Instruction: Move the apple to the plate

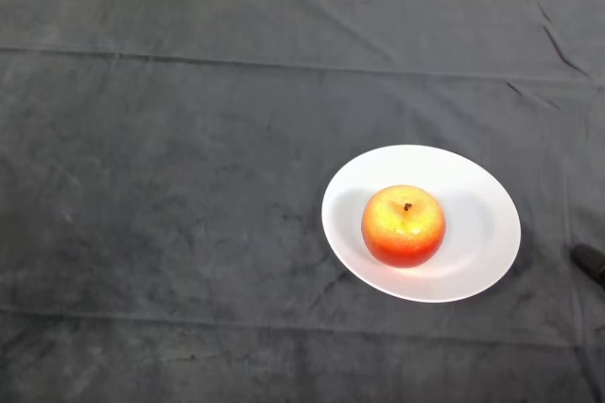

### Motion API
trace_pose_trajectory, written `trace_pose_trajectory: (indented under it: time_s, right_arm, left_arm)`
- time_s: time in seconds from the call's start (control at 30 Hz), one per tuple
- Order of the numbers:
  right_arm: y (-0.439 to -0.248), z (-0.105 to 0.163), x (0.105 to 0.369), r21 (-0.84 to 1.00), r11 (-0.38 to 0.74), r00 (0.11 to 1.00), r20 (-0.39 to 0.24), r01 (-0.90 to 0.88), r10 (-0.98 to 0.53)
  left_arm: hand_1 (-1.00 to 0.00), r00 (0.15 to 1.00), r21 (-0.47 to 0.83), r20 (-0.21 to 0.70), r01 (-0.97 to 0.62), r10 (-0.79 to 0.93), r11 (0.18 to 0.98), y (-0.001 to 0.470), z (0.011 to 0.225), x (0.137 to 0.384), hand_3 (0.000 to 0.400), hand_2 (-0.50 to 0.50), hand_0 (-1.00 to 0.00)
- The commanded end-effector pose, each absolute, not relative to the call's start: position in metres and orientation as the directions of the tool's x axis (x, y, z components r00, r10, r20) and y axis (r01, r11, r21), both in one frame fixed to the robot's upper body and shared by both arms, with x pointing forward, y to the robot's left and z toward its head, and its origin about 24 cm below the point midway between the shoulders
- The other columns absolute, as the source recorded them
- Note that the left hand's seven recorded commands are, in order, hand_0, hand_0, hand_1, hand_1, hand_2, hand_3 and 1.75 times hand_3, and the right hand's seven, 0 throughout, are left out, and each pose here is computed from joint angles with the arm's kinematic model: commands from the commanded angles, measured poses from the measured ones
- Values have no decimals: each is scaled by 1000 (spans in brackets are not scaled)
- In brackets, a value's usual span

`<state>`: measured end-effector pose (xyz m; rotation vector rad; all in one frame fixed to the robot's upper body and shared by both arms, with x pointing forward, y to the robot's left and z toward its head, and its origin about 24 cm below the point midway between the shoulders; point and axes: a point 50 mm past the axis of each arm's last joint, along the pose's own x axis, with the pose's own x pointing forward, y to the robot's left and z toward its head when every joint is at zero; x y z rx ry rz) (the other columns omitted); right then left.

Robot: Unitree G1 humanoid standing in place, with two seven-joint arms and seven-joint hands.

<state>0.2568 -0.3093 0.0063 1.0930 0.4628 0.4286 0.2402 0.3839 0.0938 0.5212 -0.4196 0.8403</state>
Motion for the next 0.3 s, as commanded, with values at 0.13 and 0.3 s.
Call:
trace_pose_trajectory:
  time_s: [0.13,0.3]
  right_arm:
    - [-316,10,254,910,400,833,-135,-110,536]
    - [-316,10,254,910,400,833,-135,-110,536]
  left_arm:
    - [0,567,250,575,-808,590,533,395,106,237,0,0,0]
    - [0,563,251,580,-811,589,529,403,106,223,0,0,0]
